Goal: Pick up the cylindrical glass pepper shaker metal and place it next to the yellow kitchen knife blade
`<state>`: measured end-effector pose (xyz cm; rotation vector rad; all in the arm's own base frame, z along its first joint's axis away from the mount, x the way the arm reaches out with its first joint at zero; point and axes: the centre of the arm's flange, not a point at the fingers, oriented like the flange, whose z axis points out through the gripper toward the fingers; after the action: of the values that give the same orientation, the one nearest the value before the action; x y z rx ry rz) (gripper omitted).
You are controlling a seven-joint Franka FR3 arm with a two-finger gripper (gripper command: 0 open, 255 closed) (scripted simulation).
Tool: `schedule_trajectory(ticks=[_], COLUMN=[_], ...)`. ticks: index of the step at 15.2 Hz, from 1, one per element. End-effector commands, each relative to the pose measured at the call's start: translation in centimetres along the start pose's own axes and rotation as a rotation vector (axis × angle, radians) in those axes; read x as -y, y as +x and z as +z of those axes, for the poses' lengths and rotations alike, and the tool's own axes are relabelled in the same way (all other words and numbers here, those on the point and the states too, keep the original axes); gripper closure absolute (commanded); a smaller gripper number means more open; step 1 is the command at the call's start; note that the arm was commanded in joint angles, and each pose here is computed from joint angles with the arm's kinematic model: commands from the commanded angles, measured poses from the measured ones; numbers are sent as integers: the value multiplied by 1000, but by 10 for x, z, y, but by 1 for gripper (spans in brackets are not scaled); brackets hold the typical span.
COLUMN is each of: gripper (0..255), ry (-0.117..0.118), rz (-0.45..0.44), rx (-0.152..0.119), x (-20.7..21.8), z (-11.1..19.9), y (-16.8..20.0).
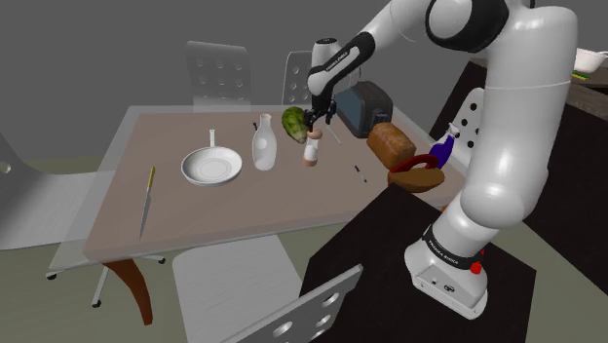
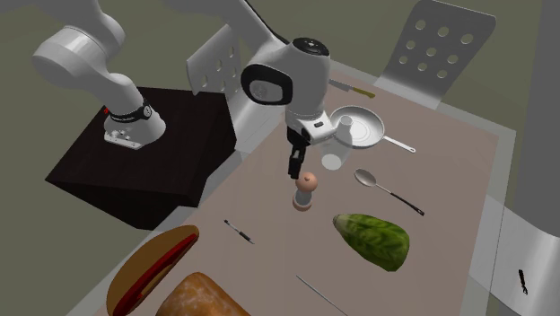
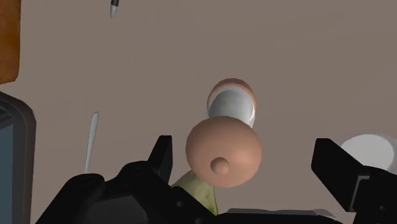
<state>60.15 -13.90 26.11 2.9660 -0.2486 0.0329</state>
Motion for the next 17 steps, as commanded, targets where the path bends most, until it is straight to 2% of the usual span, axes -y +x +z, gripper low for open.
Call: schedule_trajectory(ticks=[1, 9, 17], gripper=[0, 0, 0], ry=[-11, -11, -11], rz=[2, 2, 2], rx=[0, 0, 0], x=[-4, -4, -4], z=[19, 59, 59], y=[14, 14, 14])
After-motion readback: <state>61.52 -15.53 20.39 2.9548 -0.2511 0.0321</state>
